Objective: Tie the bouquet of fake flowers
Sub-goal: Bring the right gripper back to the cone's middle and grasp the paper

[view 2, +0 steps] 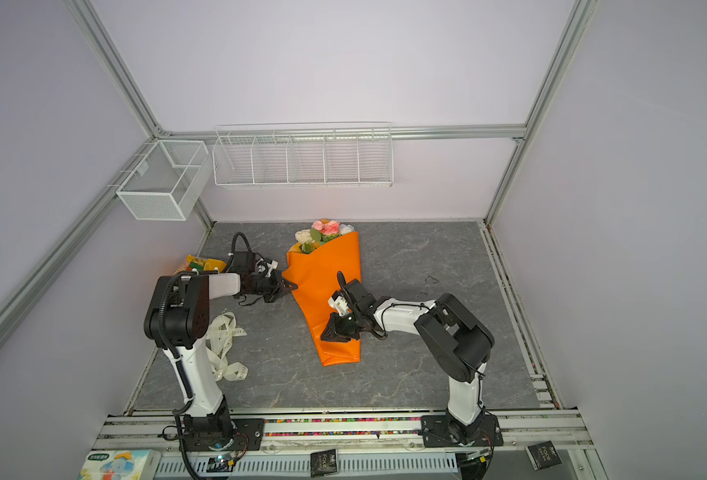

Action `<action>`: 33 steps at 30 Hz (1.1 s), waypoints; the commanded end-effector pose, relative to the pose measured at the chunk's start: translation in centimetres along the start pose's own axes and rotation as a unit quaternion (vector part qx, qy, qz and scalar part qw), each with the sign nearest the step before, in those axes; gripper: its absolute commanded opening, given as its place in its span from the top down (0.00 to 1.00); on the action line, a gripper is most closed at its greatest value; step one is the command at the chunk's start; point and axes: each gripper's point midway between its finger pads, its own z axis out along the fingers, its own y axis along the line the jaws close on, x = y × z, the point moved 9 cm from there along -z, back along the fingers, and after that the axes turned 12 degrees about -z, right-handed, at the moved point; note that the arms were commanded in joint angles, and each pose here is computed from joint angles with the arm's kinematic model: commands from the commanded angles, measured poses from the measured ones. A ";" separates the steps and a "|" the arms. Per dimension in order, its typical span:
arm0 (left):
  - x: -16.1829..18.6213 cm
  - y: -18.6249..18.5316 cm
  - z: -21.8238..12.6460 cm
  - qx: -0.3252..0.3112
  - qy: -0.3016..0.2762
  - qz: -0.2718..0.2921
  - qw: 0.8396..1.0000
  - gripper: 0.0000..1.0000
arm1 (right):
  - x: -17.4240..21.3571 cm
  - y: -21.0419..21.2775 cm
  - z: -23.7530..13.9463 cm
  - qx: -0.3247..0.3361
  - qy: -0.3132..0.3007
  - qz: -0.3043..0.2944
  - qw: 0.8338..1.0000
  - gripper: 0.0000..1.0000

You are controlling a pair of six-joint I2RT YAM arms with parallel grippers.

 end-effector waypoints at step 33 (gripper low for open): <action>15.9 0.5 3.8 -0.043 0.025 -0.012 0.999 0.96 | 4.6 1.1 -1.1 0.017 -0.075 0.012 0.997 0.79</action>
